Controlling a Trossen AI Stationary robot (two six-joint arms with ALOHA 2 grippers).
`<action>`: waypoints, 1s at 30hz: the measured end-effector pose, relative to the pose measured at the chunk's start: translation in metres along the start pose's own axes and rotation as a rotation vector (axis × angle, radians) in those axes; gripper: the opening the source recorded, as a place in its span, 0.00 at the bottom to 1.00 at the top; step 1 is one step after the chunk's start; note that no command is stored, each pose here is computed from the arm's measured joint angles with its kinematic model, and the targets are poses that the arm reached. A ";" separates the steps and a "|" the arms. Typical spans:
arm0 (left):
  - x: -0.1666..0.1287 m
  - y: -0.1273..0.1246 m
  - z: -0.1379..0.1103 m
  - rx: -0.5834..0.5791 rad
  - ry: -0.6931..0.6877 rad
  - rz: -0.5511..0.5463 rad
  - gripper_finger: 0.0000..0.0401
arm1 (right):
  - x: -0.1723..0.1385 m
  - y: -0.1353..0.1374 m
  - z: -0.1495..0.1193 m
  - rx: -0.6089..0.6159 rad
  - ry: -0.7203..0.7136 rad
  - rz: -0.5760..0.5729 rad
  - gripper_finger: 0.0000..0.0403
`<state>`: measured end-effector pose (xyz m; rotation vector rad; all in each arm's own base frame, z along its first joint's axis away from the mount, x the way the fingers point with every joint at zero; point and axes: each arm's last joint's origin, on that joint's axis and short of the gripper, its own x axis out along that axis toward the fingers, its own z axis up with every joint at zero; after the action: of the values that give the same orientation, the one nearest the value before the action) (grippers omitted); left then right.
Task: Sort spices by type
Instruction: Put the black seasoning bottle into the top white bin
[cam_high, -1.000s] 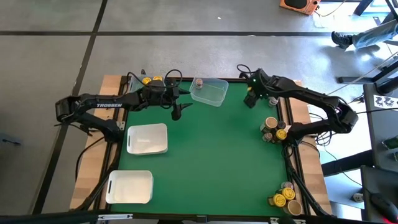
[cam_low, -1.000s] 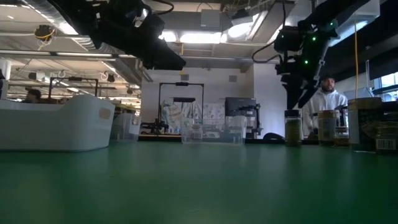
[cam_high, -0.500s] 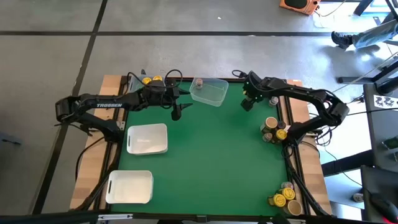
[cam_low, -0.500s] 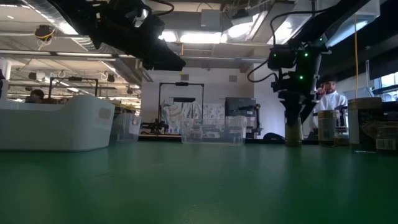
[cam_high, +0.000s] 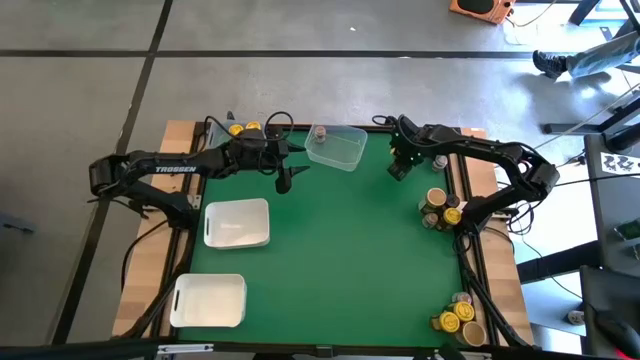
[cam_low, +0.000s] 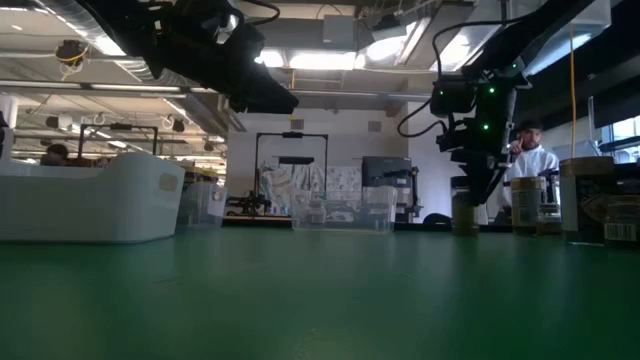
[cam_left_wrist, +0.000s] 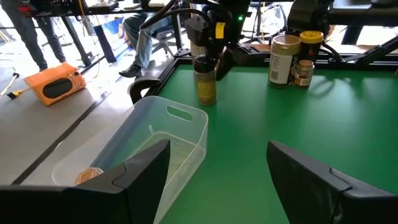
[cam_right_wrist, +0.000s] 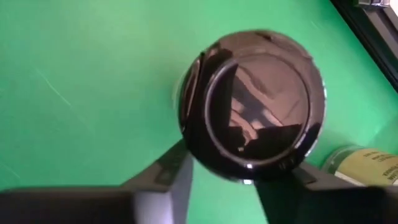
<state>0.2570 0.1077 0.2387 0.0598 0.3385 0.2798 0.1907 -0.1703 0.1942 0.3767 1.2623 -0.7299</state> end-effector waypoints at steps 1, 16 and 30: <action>0.000 0.000 0.000 0.000 0.000 0.000 0.66 | 0.000 0.000 0.000 -0.006 0.000 0.000 0.31; 0.000 0.000 0.000 0.000 0.000 0.000 0.66 | -0.018 -0.003 0.005 -0.015 0.058 -0.008 0.37; 0.000 0.000 0.000 0.011 0.000 0.000 0.66 | -0.031 -0.004 0.022 -0.003 -0.038 0.004 0.94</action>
<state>0.2570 0.1076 0.2387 0.0706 0.3401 0.2776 0.1998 -0.1780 0.2302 0.3616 1.2266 -0.7286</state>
